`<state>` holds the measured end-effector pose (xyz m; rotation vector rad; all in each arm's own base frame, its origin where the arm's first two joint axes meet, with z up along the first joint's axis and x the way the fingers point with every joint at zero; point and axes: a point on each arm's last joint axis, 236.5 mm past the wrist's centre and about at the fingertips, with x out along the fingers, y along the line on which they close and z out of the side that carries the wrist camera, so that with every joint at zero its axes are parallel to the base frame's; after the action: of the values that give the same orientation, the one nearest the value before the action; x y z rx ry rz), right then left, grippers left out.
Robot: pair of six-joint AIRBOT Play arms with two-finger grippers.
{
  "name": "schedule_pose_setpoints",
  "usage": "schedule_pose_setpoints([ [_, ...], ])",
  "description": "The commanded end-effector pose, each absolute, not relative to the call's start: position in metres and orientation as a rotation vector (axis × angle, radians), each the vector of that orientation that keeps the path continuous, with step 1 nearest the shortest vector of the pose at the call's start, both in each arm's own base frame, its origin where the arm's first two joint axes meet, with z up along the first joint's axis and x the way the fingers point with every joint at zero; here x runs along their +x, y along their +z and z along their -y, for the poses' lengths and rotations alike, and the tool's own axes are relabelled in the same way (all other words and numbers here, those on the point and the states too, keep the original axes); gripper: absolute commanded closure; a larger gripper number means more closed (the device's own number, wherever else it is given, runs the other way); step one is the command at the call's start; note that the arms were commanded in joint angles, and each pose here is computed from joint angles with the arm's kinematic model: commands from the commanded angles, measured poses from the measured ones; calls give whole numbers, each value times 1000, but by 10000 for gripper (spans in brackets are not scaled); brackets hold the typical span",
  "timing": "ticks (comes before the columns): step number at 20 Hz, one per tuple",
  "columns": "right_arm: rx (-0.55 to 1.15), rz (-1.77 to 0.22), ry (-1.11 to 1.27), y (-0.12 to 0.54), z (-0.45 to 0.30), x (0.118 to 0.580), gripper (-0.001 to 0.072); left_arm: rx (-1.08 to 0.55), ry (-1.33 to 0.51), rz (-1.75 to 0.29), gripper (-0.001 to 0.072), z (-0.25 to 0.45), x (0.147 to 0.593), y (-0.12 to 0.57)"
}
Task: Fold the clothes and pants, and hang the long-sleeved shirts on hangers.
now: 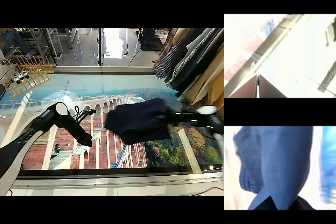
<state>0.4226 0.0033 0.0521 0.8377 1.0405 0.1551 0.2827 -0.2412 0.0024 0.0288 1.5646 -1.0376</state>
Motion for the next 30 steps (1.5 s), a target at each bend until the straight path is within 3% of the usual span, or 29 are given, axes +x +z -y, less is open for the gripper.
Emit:
schedule_pose_setpoints([
  [1,881,-831,-276,100,117,368,704,45,-1062,-1557,694,237,274,18],
  [5,1000,-684,-681,84,219,260,704,59,-1077,-1547,694,236,274,18],
  [9,1070,-966,-874,-13,233,151,698,62,-1071,-1547,694,235,275,18],
  [10,1075,-1049,-908,-28,233,127,635,80,-1056,-1555,694,229,275,16],
  [12,1011,-1206,-908,-41,235,94,273,117,-1006,-1568,694,209,278,17],
  [13,985,-1213,-920,-37,242,91,197,117,-958,-1575,694,196,280,21],
  [16,861,-1132,-875,17,265,129,187,167,-761,-1584,695,134,282,41],
  [19,638,-1104,-701,92,248,199,185,247,-336,-1535,694,31,290,69],
  [21,547,-1094,-489,124,197,252,189,225,-83,-1479,693,-28,285,94],
  [23,481,-1082,-251,131,130,301,220,145,57,-1347,693,-63,293,115],
  [27,238,-1015,11,110,26,366,440,-104,330,-1076,693,-111,323,145],
  [28,150,-980,19,104,18,377,632,-154,369,-1058,694,-117,325,146],
  [29,68,-940,8,102,18,387,699,-162,377,-1060,693,-119,324,145],
  [30,14,-914,-5,102,22,393,699,-160,380,-1061,693,-120,324,145],
])
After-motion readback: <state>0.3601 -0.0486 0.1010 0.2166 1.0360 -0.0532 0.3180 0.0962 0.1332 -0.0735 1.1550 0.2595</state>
